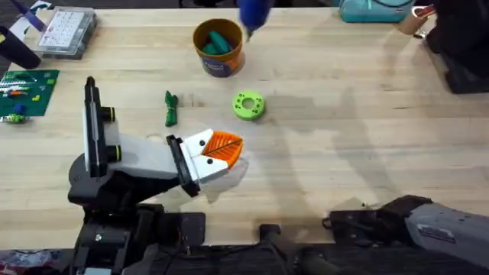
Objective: Pick up the gripper from the table and insert it into the empty holder that is missing its gripper. Then pick up a screw, insert it into the mounting hole, and use the screwdriver to tighten it. Finally, clean up the table by picking up the vegetable and placing it into the bucket.
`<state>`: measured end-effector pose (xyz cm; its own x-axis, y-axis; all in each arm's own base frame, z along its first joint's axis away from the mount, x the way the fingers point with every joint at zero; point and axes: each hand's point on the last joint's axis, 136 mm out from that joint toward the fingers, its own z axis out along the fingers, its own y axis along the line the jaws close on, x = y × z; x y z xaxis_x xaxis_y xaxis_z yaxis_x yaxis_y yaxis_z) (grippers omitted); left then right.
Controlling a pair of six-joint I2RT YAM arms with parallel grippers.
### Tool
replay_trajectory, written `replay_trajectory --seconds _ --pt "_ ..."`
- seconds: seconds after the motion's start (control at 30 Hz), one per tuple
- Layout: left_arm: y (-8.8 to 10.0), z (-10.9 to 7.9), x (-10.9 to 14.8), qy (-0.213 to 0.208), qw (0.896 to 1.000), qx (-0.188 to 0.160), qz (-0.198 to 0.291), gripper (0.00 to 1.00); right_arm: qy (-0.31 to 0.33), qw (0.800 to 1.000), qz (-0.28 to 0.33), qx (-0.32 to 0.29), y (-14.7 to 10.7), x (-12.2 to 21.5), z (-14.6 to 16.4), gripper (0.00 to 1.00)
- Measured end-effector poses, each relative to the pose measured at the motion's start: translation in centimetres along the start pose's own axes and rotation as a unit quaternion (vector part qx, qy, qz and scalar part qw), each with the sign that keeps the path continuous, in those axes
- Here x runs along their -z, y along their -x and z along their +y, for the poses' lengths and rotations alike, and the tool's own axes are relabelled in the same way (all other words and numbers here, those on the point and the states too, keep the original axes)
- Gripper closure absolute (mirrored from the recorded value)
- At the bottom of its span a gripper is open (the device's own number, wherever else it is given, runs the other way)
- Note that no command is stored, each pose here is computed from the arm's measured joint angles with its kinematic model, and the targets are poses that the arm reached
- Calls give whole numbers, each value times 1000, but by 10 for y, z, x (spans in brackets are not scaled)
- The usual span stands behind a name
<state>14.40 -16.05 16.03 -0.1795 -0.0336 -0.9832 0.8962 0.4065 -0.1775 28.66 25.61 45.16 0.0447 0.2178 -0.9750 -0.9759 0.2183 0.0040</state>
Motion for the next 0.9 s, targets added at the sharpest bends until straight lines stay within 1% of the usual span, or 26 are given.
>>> replay_trajectory --seconds 0.13,0.23,0.47,0.7,0.8,0.9 --pt "0 0 0 0 1000 0 0 991 58 998 -15 12 6 -14 32 974" --pt "0 0 0 0 1000 0 0 991 94 995 -27 28 13 -18 52 974" --pt "0 0 0 0 1000 -9 0 991 118 992 -36 25 19 -17 64 974" --pt "0 0 0 0 1000 -13 0 991 165 985 -44 34 22 -21 88 974" --pt "0 0 0 0 1000 -13 0 991 177 983 -43 35 20 -21 90 974" --pt "0 0 0 0 1000 -13 0 991 182 982 -36 25 12 -24 88 974"
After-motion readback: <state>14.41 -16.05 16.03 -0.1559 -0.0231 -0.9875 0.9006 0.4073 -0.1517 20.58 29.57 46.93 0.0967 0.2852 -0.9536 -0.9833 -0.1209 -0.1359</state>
